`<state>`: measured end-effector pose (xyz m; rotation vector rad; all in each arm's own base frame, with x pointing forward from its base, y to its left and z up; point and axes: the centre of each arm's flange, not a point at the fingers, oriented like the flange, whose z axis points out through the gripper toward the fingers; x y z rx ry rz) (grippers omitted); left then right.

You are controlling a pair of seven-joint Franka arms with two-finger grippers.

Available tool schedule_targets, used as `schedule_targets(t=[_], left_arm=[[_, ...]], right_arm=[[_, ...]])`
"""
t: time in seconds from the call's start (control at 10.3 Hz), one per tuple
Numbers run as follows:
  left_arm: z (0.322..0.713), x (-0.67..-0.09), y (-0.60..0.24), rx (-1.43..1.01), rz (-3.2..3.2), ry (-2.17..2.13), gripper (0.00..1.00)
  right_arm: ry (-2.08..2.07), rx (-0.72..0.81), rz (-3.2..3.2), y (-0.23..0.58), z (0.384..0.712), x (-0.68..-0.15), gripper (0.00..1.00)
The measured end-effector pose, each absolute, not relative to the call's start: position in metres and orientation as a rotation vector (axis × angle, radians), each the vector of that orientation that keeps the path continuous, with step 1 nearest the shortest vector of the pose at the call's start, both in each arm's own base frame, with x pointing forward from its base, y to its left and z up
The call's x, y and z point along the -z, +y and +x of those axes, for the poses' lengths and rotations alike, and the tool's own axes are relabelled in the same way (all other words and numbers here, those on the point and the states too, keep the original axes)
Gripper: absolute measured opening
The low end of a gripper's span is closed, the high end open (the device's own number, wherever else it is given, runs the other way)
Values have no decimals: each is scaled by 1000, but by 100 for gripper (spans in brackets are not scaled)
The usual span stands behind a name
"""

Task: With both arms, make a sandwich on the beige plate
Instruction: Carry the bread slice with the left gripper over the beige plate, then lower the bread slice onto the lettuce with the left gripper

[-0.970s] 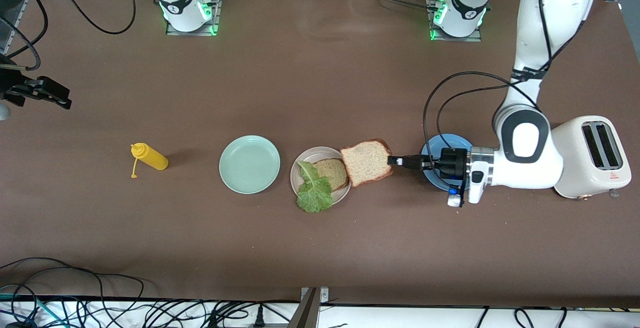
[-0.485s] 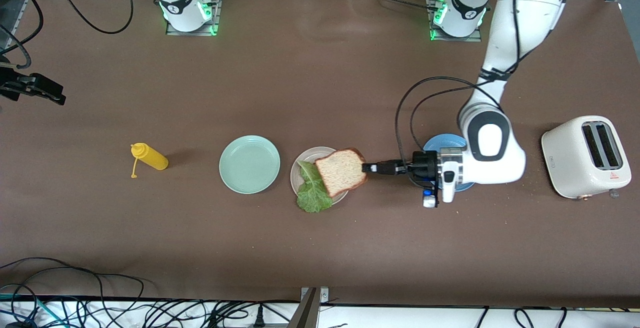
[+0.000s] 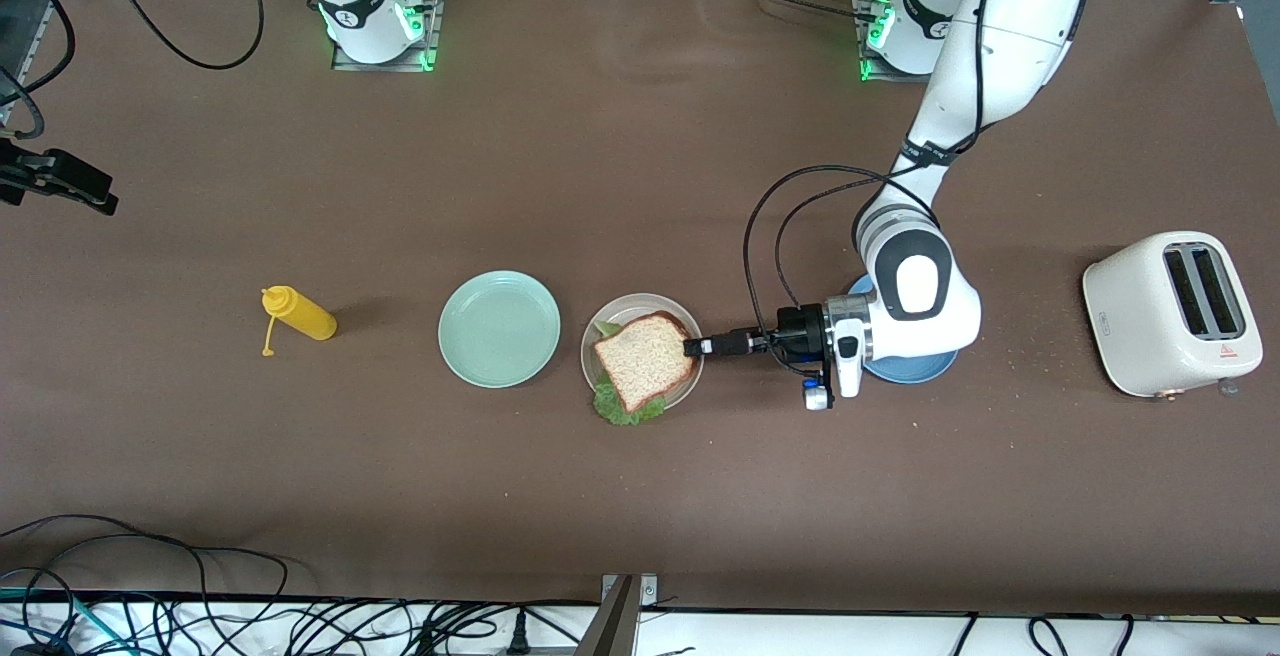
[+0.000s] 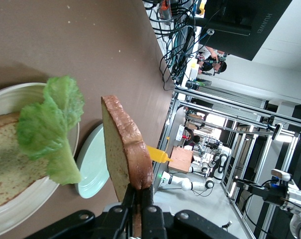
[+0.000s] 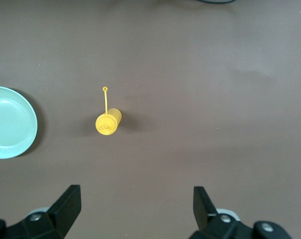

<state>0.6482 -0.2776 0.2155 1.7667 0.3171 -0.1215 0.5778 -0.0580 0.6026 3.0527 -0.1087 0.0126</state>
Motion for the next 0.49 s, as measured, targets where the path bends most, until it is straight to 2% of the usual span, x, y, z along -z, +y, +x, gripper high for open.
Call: schedule_targets(t=[0.49], left_arm=[[627,-170,-311,15,1774,322,8]], right_arm=[[-207,-26,3156,-77,579,-601,100]])
